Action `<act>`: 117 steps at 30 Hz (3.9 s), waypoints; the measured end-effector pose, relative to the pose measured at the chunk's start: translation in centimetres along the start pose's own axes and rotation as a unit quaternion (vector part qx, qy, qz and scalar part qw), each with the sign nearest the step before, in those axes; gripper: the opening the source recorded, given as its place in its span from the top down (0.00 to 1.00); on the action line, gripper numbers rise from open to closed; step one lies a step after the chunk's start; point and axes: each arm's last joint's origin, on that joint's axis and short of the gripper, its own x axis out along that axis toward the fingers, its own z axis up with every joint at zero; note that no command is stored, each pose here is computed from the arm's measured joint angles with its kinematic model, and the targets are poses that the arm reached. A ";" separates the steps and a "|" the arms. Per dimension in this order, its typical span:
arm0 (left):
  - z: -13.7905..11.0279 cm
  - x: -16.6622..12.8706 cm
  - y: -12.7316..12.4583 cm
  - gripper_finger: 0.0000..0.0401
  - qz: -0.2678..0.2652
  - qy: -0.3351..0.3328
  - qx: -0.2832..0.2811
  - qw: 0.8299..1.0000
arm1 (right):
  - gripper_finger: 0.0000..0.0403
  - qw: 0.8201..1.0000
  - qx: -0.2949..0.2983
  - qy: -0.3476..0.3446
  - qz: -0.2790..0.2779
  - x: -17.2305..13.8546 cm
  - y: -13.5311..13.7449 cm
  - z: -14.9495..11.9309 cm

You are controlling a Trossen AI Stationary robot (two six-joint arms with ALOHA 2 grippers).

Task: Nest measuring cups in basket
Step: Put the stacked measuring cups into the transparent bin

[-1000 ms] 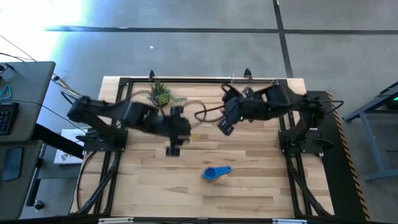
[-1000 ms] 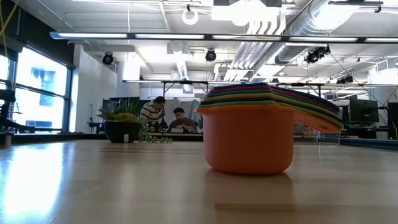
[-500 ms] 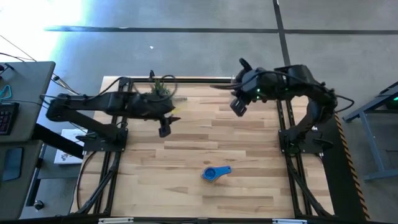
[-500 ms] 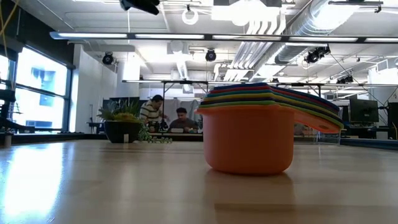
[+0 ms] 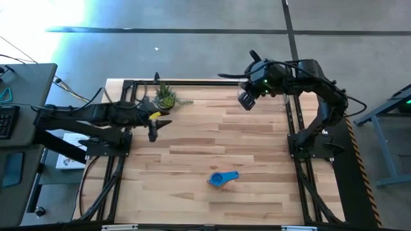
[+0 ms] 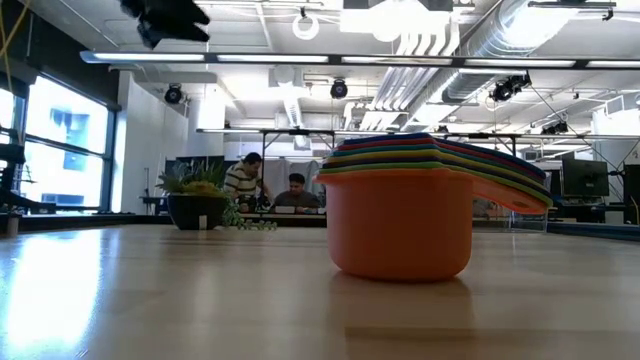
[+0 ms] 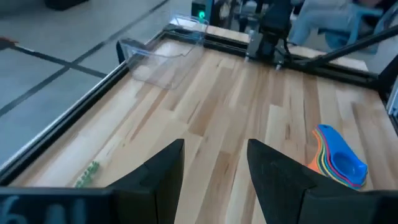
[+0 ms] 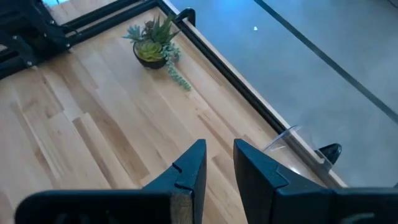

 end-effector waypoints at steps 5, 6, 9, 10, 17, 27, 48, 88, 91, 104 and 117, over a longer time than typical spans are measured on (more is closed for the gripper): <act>-2.8 -1.1 1.0 0.58 -0.015 -0.062 -0.028 0.998 | 0.82 0.999 0.035 0.000 0.001 0.0 0.0 0.0; -3.2 -1.3 1.2 0.58 -0.022 -0.077 -0.033 0.996 | 0.82 0.999 0.043 0.002 0.004 0.0 0.0 0.0; -4.7 -1.9 1.7 0.58 -0.035 -0.094 -0.040 0.994 | 0.82 0.998 0.069 0.007 0.014 0.0 0.1 0.0; -5.1 -2.1 1.8 0.58 -0.036 -0.098 -0.043 0.994 | 0.82 0.997 0.075 0.008 0.016 0.0 0.1 0.0; -8.3 -3.3 2.9 0.58 -0.061 -0.127 -0.052 0.989 | 0.82 0.989 0.144 0.009 0.015 0.0 0.1 0.0; -12.1 -3.5 3.7 0.58 -0.082 -0.164 -0.066 0.981 | 0.82 0.979 0.202 0.012 0.018 0.0 0.1 0.0; -16.4 -0.4 3.5 0.58 -0.090 -0.107 -0.022 0.990 | 0.82 0.978 0.206 0.011 0.019 0.0 0.1 0.0; -16.5 -0.1 3.5 0.58 -0.079 -0.100 0.047 0.991 | 0.40 0.975 -0.101 0.142 0.136 2.9 7.2 -3.8; -16.5 -0.1 3.5 0.58 -0.079 -0.100 0.047 0.991 | 0.40 0.966 -0.143 0.173 0.129 4.1 8.4 -5.3; -16.5 -0.1 3.5 0.58 -0.079 -0.100 0.047 0.991 | 0.40 0.926 -0.299 0.217 0.084 7.6 12.7 -11.9; -16.5 -0.1 3.5 0.58 -0.079 -0.100 0.047 0.991 | 0.32 0.907 -0.318 0.221 0.163 12.8 15.4 -17.2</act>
